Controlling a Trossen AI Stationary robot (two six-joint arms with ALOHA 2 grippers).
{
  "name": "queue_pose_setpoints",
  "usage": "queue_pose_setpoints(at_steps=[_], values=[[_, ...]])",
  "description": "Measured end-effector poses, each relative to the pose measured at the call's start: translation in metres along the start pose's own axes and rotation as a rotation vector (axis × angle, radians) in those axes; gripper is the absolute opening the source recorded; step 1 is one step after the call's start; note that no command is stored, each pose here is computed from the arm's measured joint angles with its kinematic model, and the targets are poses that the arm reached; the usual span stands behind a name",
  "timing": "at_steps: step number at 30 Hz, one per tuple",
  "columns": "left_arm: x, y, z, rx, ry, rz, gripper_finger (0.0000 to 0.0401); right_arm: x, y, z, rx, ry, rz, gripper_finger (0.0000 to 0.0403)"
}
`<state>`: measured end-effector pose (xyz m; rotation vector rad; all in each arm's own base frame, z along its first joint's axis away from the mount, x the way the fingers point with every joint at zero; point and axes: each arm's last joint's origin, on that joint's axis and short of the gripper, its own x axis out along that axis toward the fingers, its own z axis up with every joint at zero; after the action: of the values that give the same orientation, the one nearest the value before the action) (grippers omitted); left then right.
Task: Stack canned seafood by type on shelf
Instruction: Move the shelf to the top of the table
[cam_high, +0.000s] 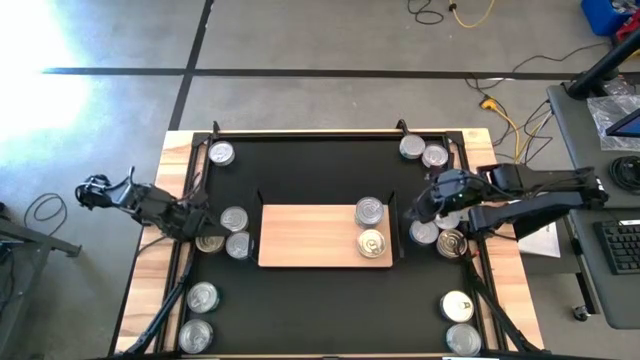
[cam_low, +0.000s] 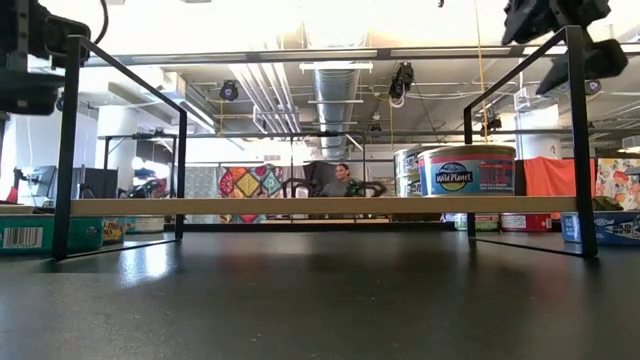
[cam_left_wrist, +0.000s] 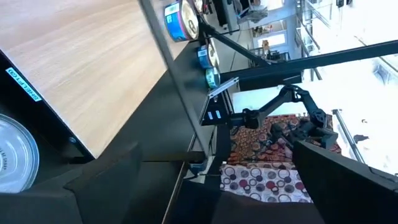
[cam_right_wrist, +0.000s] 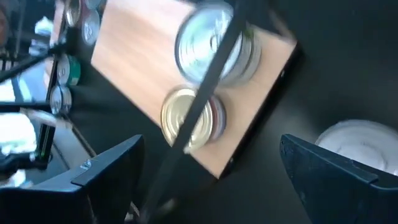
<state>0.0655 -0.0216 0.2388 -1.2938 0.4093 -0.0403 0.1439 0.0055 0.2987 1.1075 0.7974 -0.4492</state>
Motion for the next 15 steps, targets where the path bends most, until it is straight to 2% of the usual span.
queue_pose_setpoints(at_steps=[3,7,11,15], values=[[0.006,0.008,-0.002,-0.006,0.004,0.019,0.0398,0.010,-0.006,-0.004,0.000,0.053,0.006,0.0365],[0.013,0.015,-0.004,-0.028,0.020,0.026,0.0398,0.018,-0.010,-0.005,-0.011,0.056,0.034,0.0365],[0.019,0.016,-0.005,-0.033,0.011,-0.048,0.0398,0.016,-0.011,-0.006,-0.025,0.060,0.055,0.0365],[0.026,0.025,-0.008,-0.047,0.010,-0.022,0.0398,0.010,-0.013,-0.009,-0.070,0.079,0.100,0.0365]])
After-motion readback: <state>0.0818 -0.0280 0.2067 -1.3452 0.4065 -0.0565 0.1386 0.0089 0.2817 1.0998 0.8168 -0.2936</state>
